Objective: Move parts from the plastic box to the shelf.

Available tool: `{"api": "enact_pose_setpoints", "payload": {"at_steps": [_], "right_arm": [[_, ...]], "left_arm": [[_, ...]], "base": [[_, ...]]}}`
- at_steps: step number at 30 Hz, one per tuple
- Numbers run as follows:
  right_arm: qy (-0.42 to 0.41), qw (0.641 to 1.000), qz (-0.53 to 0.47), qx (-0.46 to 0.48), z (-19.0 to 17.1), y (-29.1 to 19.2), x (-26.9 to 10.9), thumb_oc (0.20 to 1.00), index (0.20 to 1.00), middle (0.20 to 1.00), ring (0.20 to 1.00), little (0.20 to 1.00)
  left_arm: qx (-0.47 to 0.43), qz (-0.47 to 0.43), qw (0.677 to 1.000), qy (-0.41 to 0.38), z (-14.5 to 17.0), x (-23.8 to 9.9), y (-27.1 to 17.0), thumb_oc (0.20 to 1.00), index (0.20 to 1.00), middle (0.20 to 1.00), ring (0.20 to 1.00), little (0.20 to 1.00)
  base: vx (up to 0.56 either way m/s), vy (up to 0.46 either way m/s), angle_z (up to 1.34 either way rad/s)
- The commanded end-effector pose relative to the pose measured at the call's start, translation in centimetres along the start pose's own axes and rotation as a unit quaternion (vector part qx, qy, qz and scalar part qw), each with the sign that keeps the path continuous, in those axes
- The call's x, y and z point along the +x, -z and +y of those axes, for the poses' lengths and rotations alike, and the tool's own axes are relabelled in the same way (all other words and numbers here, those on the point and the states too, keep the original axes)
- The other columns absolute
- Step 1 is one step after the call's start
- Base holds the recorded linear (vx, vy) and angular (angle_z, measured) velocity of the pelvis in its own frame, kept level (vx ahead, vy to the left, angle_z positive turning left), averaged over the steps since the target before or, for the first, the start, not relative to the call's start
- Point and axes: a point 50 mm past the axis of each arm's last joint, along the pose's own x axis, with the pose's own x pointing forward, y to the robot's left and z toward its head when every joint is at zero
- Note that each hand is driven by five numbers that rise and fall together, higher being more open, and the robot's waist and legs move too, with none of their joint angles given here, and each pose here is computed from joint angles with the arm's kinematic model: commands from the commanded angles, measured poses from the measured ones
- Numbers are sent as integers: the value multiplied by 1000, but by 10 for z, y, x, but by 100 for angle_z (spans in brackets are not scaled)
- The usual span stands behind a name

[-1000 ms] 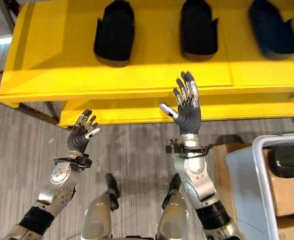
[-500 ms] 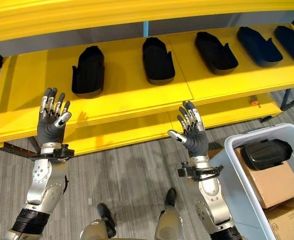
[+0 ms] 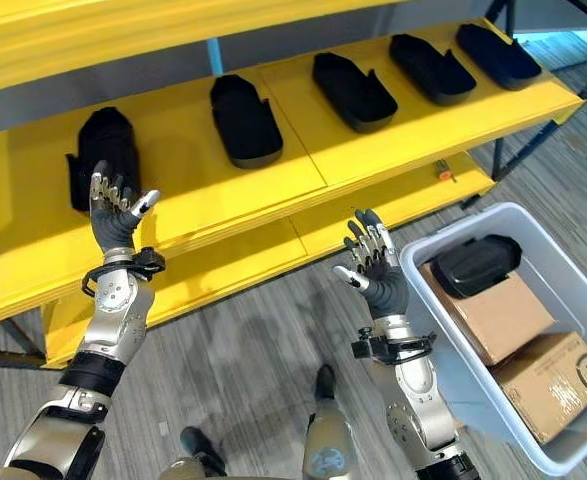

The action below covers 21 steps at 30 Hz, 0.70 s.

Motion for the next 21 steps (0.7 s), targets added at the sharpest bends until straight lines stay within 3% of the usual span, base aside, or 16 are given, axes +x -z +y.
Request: {"api": "enact_pose_setpoints", "payload": {"at_steps": [1, 7, 21], "right_arm": [[-39, 996, -85, 8, 11, -33, 11, 1000, 1000, 1000, 1000, 1000], [-36, 996, -80, 14, 9, -30, 8, 1000, 1000, 1000, 1000, 1000], [-45, 996, -77, 12, 9, -29, 8, 1000, 1000, 1000, 1000, 1000]], "left_arm": [[22, -91, 995, -18, 10, 28, -42, 1000, 1000, 1000, 1000, 1000], [59, -129, 986, -83, 42, 46, -63, 1000, 1000, 1000, 1000, 1000], [74, -208, 973, -74, 41, 51, -99, 1000, 1000, 1000, 1000, 1000]], "base": [[-14, -5, -4], [-3, -3, -1], [3, 2, 2]]}}
